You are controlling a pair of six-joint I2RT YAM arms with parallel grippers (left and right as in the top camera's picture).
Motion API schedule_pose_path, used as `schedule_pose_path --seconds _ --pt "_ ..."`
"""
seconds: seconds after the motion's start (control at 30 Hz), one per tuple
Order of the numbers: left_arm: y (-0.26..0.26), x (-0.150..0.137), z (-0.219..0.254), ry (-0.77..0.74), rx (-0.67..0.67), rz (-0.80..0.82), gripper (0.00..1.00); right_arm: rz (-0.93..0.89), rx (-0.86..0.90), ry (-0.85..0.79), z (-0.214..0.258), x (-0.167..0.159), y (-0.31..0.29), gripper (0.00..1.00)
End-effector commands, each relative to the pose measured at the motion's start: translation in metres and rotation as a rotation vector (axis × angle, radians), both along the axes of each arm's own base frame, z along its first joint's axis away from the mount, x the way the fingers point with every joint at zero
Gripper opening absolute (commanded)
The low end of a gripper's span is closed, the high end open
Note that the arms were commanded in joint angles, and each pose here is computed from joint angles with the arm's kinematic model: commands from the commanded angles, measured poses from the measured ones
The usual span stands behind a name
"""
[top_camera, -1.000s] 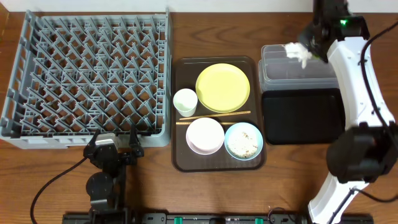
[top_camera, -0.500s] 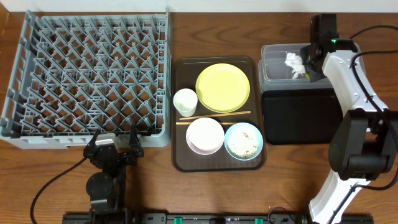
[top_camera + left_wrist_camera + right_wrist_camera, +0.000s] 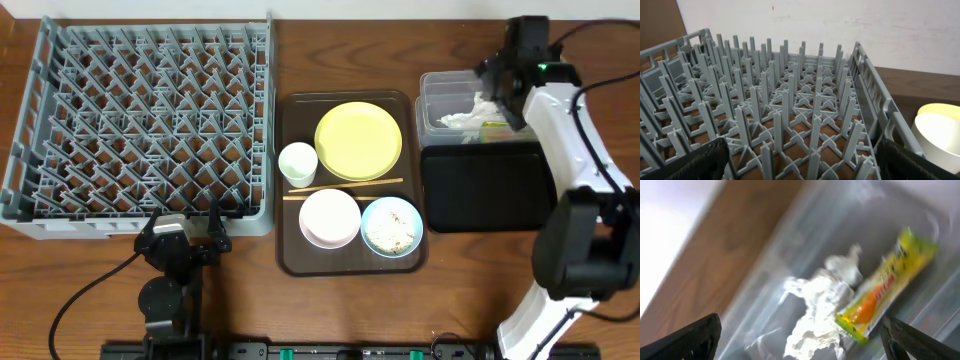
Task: Sort waste into correct bins and load items into the dishwasher
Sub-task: 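Carry the wrapper and tissue right and drop them into the clear bin, then reach the right gripper to the light-blue bowl and grasp its rim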
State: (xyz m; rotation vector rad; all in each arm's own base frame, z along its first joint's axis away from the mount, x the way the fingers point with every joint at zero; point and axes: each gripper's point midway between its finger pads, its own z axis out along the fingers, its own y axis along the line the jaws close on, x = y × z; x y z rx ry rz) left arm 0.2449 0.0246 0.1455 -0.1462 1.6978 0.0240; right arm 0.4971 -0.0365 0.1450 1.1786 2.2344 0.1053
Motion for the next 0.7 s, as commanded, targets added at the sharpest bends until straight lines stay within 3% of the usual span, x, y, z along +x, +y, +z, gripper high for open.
schedule_pose_path --seconds 0.0,0.23,0.67 --pt "0.002 -0.002 -0.016 0.054 -0.008 0.015 0.95 0.299 -0.155 -0.112 0.072 -0.001 0.016 0.99" --pt "0.002 -0.002 -0.016 0.054 -0.008 0.015 0.95 0.692 -0.176 -0.237 0.135 -0.033 0.083 0.98" --pt "0.002 -0.002 -0.016 0.054 -0.008 0.014 0.95 1.014 -0.112 -0.06 0.098 -0.101 0.189 0.91"
